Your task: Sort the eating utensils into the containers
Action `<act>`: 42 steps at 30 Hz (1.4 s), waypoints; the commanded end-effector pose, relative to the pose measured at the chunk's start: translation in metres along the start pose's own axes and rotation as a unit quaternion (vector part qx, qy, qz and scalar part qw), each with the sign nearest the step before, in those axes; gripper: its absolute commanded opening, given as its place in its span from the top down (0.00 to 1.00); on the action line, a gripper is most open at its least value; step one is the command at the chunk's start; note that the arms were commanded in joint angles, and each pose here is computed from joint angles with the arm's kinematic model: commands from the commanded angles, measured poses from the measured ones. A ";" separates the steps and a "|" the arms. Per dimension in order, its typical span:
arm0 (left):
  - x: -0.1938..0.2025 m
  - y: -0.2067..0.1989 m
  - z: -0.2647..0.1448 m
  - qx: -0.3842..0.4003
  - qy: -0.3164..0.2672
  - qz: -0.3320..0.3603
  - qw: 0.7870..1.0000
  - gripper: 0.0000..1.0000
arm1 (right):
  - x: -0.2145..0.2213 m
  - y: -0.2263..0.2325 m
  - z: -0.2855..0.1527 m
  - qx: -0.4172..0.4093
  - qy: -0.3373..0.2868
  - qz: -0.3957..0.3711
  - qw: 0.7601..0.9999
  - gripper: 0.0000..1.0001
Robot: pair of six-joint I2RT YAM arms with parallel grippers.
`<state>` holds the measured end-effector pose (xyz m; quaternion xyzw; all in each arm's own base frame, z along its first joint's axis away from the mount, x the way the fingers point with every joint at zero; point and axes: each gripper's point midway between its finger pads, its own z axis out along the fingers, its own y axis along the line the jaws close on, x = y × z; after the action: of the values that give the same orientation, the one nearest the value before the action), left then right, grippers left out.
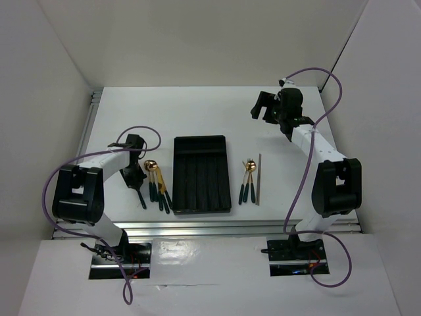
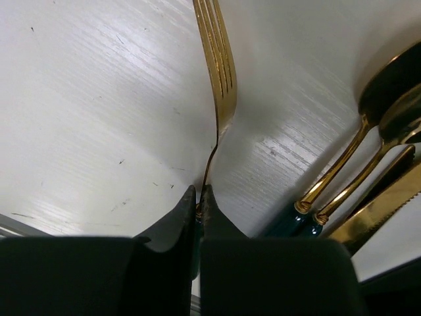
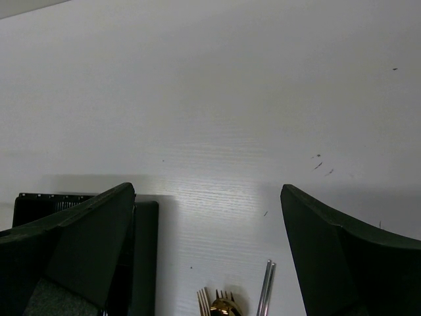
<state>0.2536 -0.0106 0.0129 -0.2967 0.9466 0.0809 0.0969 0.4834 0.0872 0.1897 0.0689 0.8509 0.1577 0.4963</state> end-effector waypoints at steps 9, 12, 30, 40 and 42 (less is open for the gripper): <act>-0.038 -0.002 -0.043 0.001 -0.043 0.013 0.999 1.00 | -0.026 0.005 -0.005 -0.006 -0.030 -0.008 0.999 0.00; -0.049 -0.015 -0.071 0.057 -0.067 0.045 0.995 1.00 | -0.026 0.006 -0.005 -0.006 -0.030 -0.003 1.000 0.00; 0.012 -0.166 -0.190 0.385 -0.083 0.296 0.870 1.00 | -0.020 -0.005 -0.003 0.024 -0.022 0.009 0.999 0.00; 0.029 -0.170 -0.155 0.350 -0.056 0.285 0.891 1.00 | -0.013 -0.015 -0.012 0.045 -0.026 0.009 0.999 0.00; 0.034 -0.170 -0.149 0.342 -0.048 0.283 0.895 1.00 | -0.013 -0.015 -0.012 0.045 -0.026 0.009 0.999 0.00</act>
<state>0.3016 -0.1935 0.1355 0.0475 0.9546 -0.2106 0.2052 0.4817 0.0746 0.1768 0.0964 0.8590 0.1273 0.4865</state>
